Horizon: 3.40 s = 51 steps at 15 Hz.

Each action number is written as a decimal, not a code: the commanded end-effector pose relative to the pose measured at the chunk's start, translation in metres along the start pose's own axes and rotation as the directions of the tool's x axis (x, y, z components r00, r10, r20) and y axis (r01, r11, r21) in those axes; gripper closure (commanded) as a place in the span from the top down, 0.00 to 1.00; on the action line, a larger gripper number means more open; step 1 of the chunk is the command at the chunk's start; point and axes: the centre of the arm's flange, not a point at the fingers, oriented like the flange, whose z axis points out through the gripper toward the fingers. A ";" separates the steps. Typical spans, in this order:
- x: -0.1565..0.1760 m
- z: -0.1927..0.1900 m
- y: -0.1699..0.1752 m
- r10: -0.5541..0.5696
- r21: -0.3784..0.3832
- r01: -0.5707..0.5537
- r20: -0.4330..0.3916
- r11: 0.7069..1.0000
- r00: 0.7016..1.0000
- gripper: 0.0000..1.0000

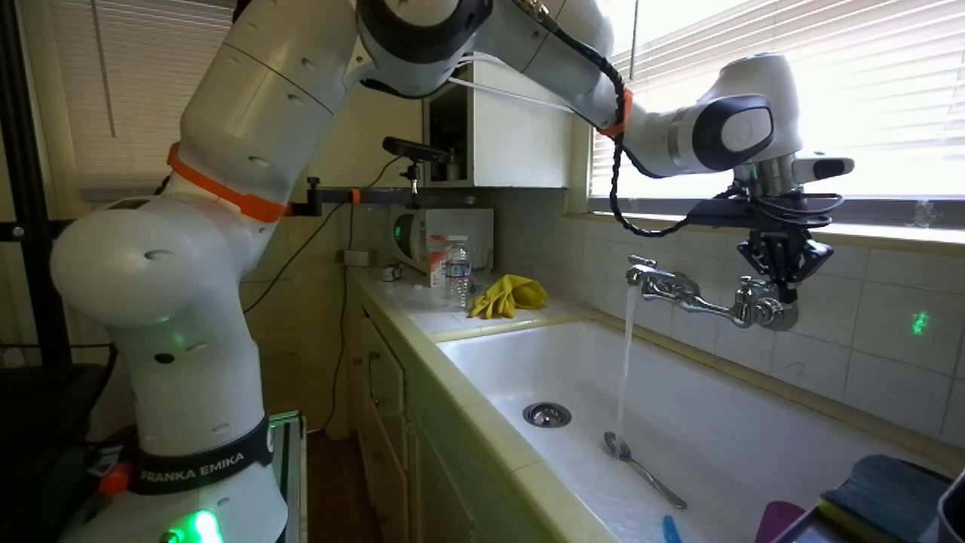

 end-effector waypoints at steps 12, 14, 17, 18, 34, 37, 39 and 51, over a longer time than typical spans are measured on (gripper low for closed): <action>-0.050 -0.018 0.018 0.073 -0.075 -0.073 -0.015 0.994 0.997 0.00; -0.056 -0.021 0.020 0.096 -0.084 -0.096 -0.003 0.992 0.995 0.00; -0.063 -0.023 0.020 0.115 -0.087 -0.113 0.016 0.990 0.993 0.00; -0.066 -0.023 0.018 0.117 -0.082 -0.114 0.030 0.990 0.993 0.00; -0.065 -0.019 -0.004 0.050 -0.033 -0.050 0.008 0.998 0.999 0.00; -0.058 -0.021 -0.005 0.043 -0.017 -0.044 -0.023 0.999 0.999 0.00; -0.053 -0.021 -0.005 0.036 -0.011 -0.037 -0.043 0.999 0.998 0.00; -0.025 -0.017 0.008 0.034 0.056 -0.029 -0.104 0.998 0.994 0.00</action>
